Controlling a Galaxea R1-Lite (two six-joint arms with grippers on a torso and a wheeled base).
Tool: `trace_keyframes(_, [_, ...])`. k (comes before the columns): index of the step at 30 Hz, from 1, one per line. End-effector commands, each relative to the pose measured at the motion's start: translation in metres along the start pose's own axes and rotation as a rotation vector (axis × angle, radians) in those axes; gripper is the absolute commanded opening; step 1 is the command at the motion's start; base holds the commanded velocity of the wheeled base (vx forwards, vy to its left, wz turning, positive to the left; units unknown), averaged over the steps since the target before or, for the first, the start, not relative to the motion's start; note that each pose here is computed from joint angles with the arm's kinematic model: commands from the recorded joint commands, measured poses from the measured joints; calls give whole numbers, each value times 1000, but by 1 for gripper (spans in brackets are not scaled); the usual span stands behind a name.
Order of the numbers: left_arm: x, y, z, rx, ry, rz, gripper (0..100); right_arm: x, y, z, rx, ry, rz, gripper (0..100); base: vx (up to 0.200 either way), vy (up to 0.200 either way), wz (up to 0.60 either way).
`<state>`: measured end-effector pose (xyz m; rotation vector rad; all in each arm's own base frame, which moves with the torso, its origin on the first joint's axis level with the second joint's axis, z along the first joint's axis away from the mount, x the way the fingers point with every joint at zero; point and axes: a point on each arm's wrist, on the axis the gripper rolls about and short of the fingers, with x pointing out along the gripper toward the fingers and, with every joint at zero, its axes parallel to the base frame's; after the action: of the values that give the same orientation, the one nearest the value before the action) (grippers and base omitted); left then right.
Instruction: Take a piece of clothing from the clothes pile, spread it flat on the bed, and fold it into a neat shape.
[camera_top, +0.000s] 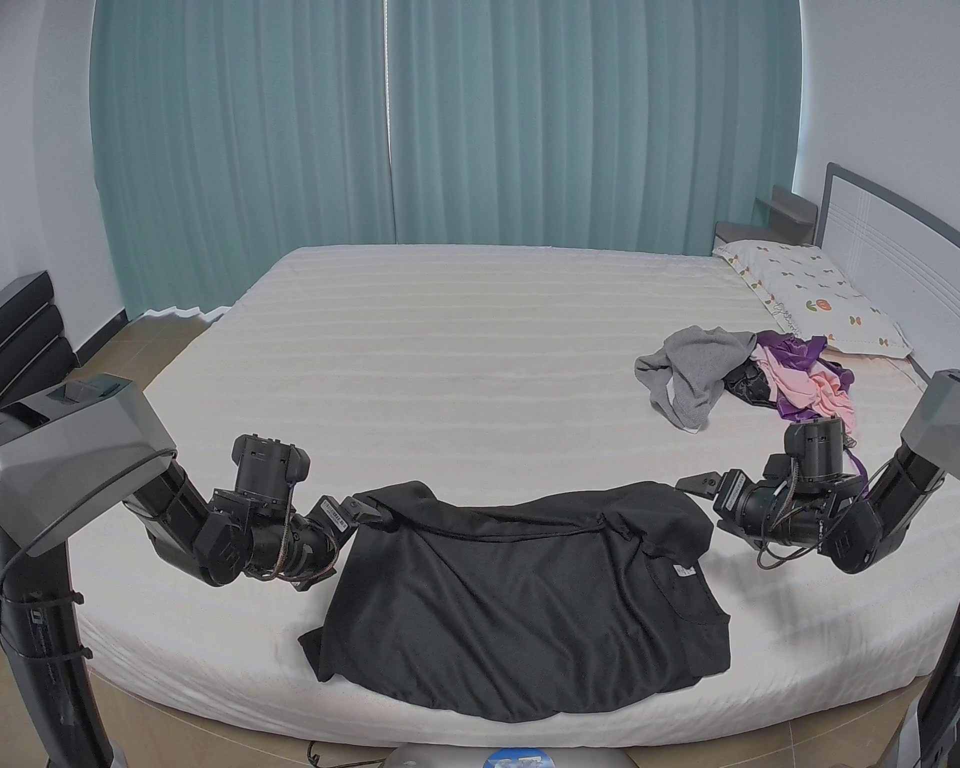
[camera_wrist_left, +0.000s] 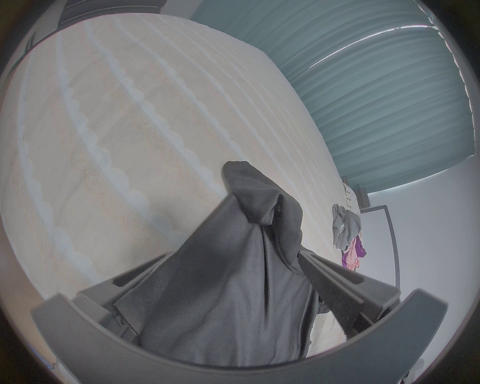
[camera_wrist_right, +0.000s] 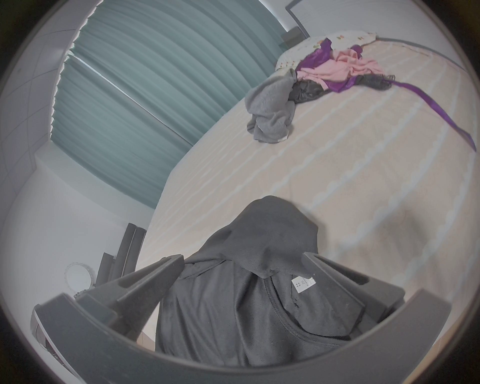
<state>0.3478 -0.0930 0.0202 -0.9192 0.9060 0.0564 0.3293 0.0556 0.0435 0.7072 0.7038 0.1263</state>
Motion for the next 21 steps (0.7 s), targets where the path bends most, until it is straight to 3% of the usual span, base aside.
trace_keyframes(1, [-1,0,5,-30,-18,-8,100,18,11,-28,-6,69,-14,100,0,0,0])
trace_keyframes(5, [-1,-1,7,-68,-35,-20,100,34,16,-45,-32,103,-38,100,150,0,0])
trace_keyframes(11, [-1,-1,6,-65,-34,-27,100,45,18,-67,-60,173,-69,100,0,0,0])
trace_keyframes(21, [0,-1,3,-63,-29,-26,100,66,21,-67,-63,187,-106,100,0,0,0])
